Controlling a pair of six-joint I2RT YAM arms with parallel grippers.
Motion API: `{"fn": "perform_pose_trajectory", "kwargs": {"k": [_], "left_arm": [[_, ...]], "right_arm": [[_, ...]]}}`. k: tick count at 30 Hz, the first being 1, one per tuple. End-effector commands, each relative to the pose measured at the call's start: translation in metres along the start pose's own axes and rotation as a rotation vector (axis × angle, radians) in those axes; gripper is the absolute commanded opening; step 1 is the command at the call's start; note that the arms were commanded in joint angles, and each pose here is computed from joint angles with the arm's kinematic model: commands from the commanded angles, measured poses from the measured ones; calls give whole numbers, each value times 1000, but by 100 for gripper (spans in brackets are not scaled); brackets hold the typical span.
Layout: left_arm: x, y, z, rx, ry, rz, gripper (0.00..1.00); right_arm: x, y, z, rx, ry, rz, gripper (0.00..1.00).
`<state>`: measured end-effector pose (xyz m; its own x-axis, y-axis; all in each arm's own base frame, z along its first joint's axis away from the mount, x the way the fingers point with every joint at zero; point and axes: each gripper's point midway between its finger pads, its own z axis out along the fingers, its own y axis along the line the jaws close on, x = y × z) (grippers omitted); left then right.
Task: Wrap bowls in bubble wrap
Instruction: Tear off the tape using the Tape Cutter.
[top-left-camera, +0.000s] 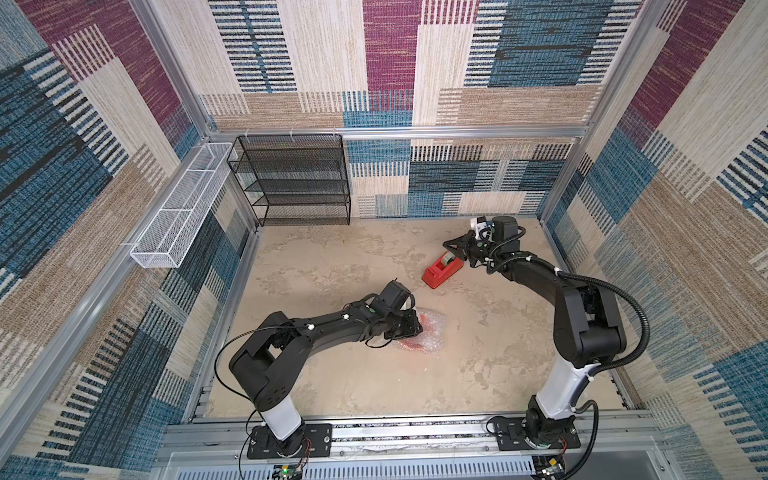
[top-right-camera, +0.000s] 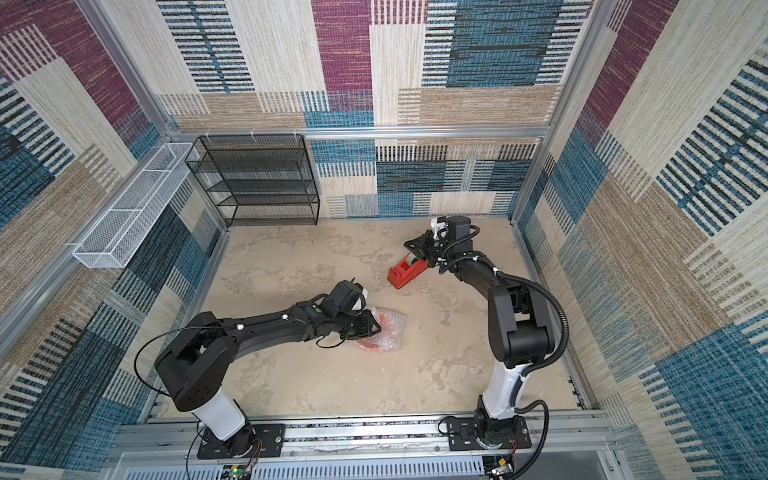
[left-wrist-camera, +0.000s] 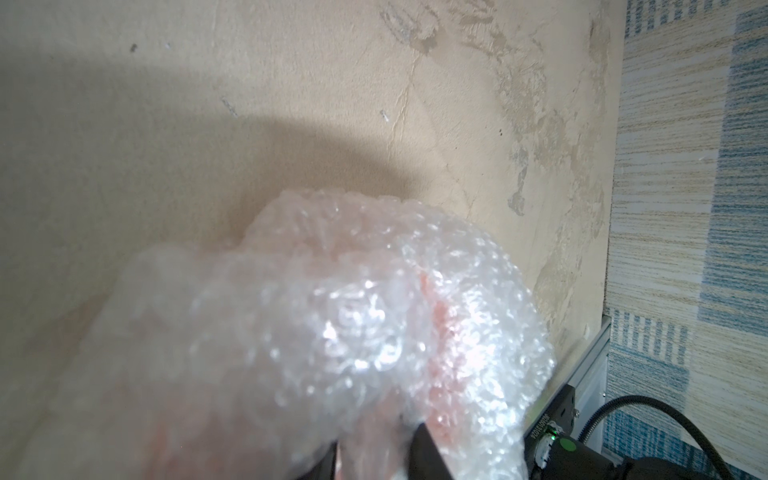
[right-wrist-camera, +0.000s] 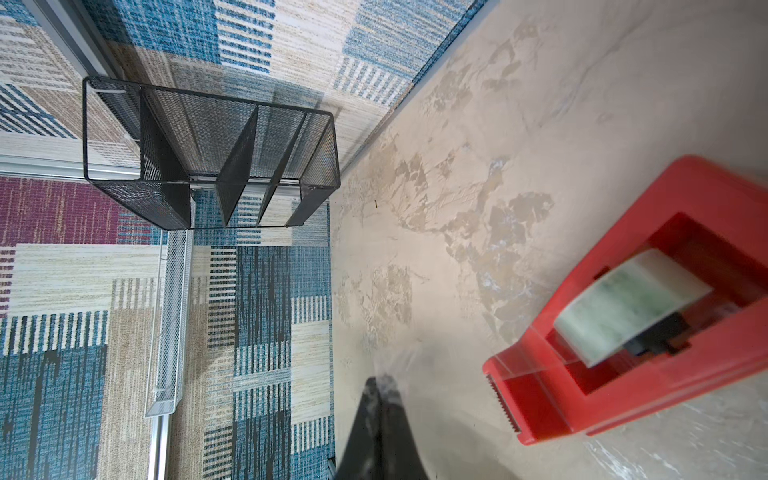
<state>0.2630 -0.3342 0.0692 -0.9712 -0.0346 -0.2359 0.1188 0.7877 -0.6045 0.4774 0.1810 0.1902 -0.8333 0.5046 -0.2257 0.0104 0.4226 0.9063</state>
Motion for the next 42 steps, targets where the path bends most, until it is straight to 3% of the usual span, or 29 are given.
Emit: {"fn": "perform_pose_trajectory", "kwargs": {"k": [1, 18, 31, 42], "left_arm": [[-1, -1, -2, 0, -7, 12, 29], [-1, 0, -4, -3, -8, 16, 29], [-1, 2, 0, -1, -5, 8, 29], [-1, 1, 0, 4, -7, 7, 29]], "right_arm": [[-4, 21, -4, -50, -18, -57, 0], [9, 22, 2, -55, 9, -59, 0], [89, -8, 38, -30, 156, -18, 0], [116, -31, 55, -5, 219, 13, 0]]}}
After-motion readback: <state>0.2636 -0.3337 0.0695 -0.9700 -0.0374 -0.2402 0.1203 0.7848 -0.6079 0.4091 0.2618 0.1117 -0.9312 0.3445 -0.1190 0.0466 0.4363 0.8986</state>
